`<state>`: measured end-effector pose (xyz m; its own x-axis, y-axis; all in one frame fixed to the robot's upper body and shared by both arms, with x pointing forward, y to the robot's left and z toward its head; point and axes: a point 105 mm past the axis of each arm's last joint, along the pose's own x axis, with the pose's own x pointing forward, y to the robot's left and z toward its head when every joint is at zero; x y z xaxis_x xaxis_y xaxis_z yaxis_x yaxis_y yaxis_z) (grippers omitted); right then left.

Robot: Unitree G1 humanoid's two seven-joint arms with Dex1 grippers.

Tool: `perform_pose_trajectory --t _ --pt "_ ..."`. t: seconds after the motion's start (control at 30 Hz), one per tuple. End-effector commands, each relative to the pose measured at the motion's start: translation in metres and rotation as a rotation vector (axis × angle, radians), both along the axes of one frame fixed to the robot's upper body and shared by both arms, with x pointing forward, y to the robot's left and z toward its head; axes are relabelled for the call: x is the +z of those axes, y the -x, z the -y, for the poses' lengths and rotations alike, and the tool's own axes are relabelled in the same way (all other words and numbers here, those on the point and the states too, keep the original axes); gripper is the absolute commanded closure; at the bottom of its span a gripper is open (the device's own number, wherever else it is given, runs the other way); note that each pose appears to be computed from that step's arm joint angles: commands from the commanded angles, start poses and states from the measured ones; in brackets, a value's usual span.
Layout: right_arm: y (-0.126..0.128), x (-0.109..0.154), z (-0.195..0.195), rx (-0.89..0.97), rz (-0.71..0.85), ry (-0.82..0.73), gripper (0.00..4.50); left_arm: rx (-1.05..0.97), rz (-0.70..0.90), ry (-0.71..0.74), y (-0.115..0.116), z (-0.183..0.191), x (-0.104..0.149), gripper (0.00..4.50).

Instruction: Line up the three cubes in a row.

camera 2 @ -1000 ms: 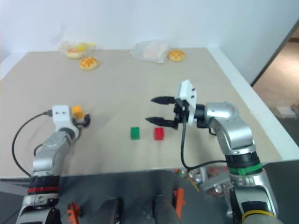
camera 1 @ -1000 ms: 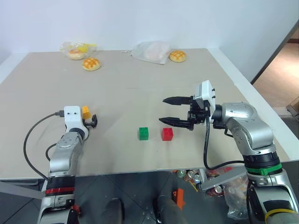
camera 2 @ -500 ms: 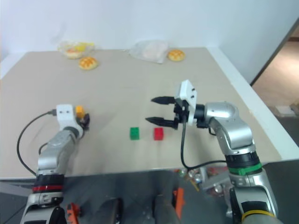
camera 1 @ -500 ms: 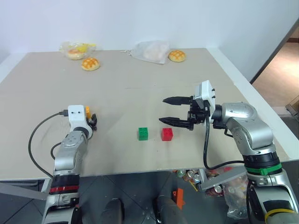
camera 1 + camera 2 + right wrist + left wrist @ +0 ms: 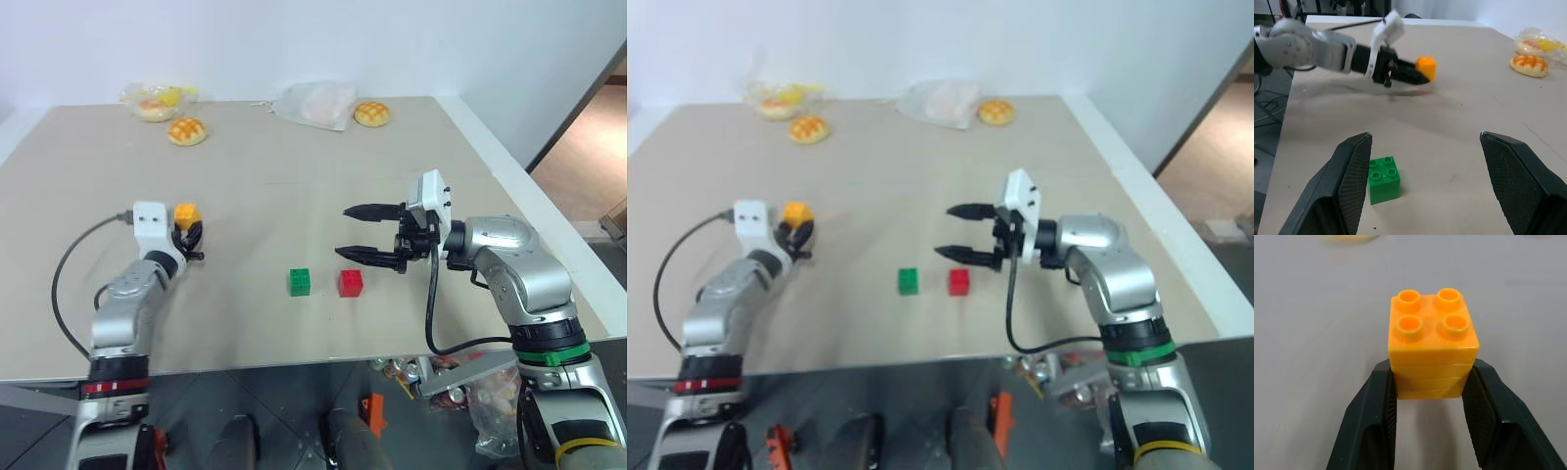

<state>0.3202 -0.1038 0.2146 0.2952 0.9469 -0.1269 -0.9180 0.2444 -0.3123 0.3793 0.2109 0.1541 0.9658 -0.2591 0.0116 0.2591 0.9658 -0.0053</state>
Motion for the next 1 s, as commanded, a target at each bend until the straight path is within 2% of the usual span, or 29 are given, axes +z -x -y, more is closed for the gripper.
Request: perform_pose_trajectory --t 0.03,0.1,0.17,0.43,0.77,1.0 --pt "0.003 0.013 0.004 0.009 0.045 0.003 0.84 -0.374 0.072 -0.085 0.031 0.029 0.02 3.2" --pt "0.006 0.013 0.008 0.015 0.033 0.006 0.84 -0.575 0.043 -0.171 0.054 0.033 0.012 3.2" --pt "0.009 0.013 0.013 0.013 0.024 0.01 0.84 -0.687 -0.004 -0.24 0.068 0.029 0.002 3.2" --pt "0.011 0.011 0.022 -0.028 0.013 0.003 0.84 -0.987 -0.116 -0.403 0.096 0.033 -0.038 3.2" --pt "0.016 0.013 0.026 -0.05 0.019 0.016 0.84 -1.047 -0.114 -0.436 0.074 0.036 -0.051 3.2" --pt "0.017 0.015 0.027 -0.055 0.019 0.019 0.84 -1.049 -0.106 -0.422 0.057 0.033 -0.046 3.2"
